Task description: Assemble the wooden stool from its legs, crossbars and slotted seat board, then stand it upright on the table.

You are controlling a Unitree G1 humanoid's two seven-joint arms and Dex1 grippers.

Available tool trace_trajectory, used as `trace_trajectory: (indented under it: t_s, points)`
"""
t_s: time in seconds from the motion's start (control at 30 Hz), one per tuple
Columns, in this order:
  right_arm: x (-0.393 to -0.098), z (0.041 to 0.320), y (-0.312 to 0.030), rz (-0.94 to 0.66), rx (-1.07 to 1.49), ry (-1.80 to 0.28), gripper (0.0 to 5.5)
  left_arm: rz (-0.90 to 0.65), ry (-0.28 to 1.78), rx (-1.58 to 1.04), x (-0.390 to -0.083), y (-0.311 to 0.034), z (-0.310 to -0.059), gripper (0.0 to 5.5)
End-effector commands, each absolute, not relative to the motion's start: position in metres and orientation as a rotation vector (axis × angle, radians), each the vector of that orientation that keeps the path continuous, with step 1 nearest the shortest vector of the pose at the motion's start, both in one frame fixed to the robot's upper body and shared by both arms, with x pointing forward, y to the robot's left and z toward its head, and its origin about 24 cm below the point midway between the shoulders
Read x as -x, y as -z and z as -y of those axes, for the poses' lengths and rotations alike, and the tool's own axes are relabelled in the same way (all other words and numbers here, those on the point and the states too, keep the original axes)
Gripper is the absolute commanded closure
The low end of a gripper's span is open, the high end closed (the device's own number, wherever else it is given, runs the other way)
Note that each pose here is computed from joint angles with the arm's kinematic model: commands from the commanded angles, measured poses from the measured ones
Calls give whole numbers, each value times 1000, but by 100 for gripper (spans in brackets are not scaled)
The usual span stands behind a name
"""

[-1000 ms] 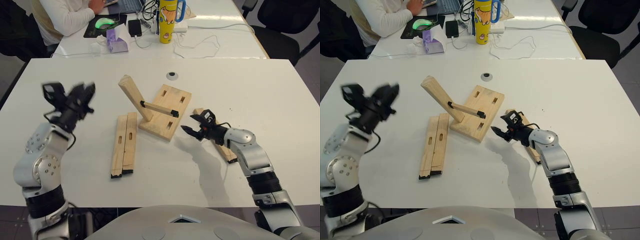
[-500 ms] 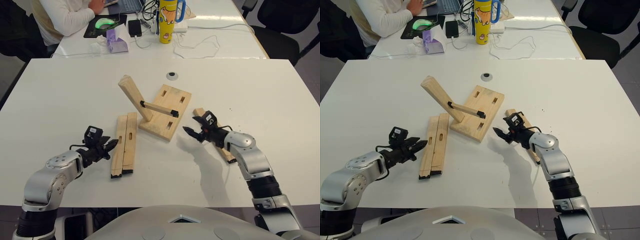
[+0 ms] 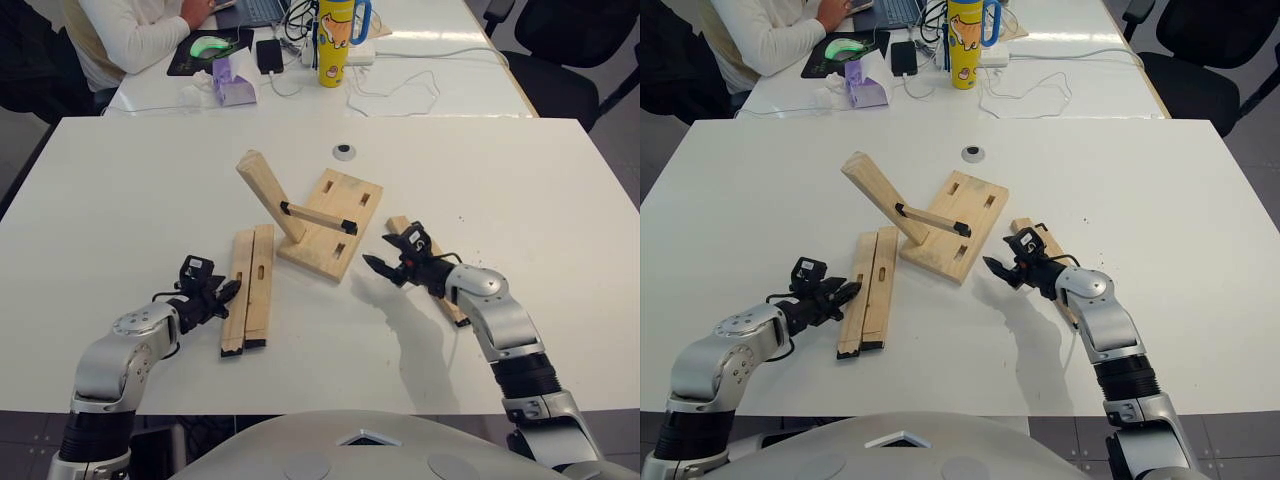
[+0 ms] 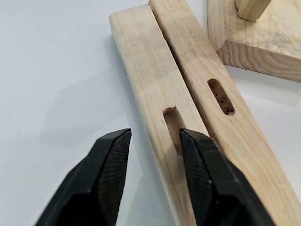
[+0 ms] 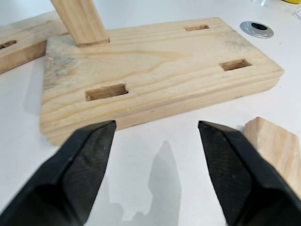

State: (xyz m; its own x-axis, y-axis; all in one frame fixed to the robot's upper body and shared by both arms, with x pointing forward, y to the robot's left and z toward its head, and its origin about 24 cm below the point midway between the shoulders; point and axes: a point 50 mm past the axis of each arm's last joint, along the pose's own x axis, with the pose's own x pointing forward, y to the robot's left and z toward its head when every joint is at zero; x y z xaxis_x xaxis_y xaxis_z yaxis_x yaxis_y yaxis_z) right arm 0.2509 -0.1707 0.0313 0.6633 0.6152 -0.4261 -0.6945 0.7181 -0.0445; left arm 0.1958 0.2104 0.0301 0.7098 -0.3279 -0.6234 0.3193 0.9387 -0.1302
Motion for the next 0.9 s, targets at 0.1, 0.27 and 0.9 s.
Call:
trace_trajectory:
  t_s: [0.1,0.27,0.9]
  points:
    - [-250,168,-32,-398,218,-752,225,-721,343,-19,-195,-24,-211,437]
    - [-250,168,-32,-398,219,-749,225,-715,346,-28,-198,-26,-211,481]
    - [-300,182,-108,-49,-42,-523,225,-5,117,-168,-257,-143,-234,493]
